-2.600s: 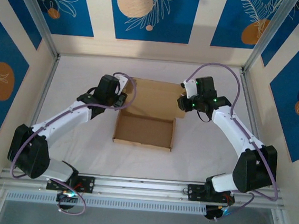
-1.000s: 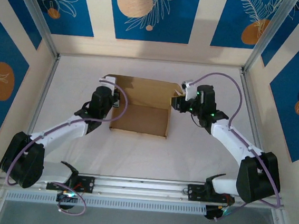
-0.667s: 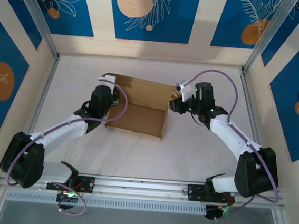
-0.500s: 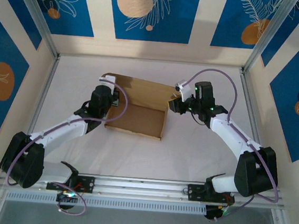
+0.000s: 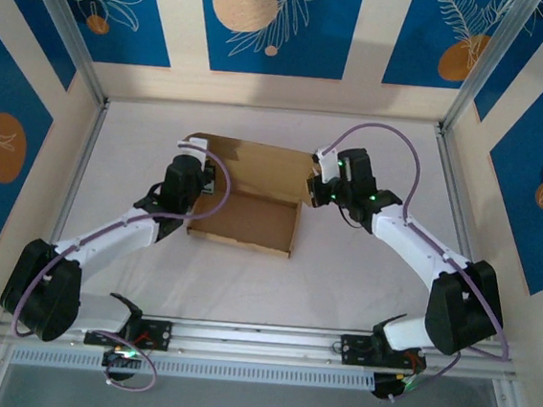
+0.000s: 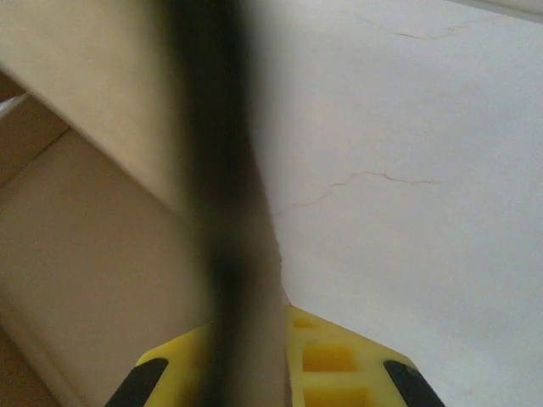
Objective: Fold the paper box
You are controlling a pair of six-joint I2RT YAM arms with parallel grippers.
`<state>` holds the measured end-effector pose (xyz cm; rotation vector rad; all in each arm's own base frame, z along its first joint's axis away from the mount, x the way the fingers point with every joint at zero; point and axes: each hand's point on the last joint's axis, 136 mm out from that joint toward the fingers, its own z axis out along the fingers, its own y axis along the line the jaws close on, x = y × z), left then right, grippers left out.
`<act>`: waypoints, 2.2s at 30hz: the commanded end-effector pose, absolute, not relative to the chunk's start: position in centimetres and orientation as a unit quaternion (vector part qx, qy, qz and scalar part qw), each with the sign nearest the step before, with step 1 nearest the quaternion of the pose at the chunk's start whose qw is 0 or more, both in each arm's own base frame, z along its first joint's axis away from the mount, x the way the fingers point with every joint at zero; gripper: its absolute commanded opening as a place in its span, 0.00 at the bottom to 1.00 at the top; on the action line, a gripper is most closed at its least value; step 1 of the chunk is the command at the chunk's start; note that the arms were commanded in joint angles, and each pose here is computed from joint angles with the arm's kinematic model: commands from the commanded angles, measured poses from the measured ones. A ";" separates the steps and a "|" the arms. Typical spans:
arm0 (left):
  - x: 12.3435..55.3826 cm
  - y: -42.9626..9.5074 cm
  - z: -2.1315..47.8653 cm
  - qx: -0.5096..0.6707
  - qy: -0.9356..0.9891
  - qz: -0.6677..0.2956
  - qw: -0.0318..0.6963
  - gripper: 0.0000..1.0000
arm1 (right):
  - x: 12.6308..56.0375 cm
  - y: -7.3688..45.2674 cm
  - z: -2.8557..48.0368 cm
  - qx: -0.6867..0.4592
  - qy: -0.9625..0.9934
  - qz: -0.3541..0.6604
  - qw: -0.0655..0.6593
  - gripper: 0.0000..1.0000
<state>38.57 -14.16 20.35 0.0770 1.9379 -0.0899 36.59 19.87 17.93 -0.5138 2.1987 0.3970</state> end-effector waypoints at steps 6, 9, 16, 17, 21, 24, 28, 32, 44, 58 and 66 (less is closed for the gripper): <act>38.1 -16.6 22.2 0.036 0.794 -0.125 0.594 0.01 | 38.7 18.2 21.0 -0.016 0.859 0.118 0.497 0.00; 38.1 -16.3 21.9 0.032 0.790 -0.118 0.600 0.02 | 38.8 18.8 22.2 -0.015 0.839 0.119 0.530 0.00; 37.9 -15.5 20.6 0.004 0.777 -0.091 0.622 0.01 | 38.3 19.0 20.0 0.005 0.829 0.135 0.542 0.00; 37.9 -15.6 20.6 0.002 0.775 -0.092 0.625 0.02 | 38.2 19.1 19.5 0.006 0.829 0.137 0.543 0.00; 37.8 -16.0 20.4 -0.024 0.766 -0.103 0.634 0.02 | 38.0 19.4 18.2 0.016 0.830 0.142 0.539 0.00; 37.7 -17.4 20.7 -0.020 0.763 -0.116 0.635 0.02 | 37.8 19.9 17.9 0.012 0.830 0.141 0.540 0.00; 37.1 -18.2 20.2 -0.016 0.763 -0.117 0.635 0.02 | 37.4 19.8 17.7 0.018 0.833 0.129 0.538 0.00; 36.6 -17.4 19.2 -0.023 0.763 -0.105 0.637 0.02 | 36.6 19.4 17.1 0.037 0.836 0.127 0.533 0.00; 34.6 -16.3 16.7 -0.022 0.753 -0.111 0.648 0.01 | 33.9 20.4 15.5 0.019 0.821 0.121 0.558 0.00; 32.7 -16.3 13.9 0.006 0.745 -0.099 0.660 0.03 | 30.7 19.0 11.2 0.026 0.836 0.113 0.536 0.00; 32.4 -16.2 12.9 0.030 0.745 -0.078 0.662 0.03 | 29.6 19.4 11.0 0.014 0.839 0.123 0.529 0.19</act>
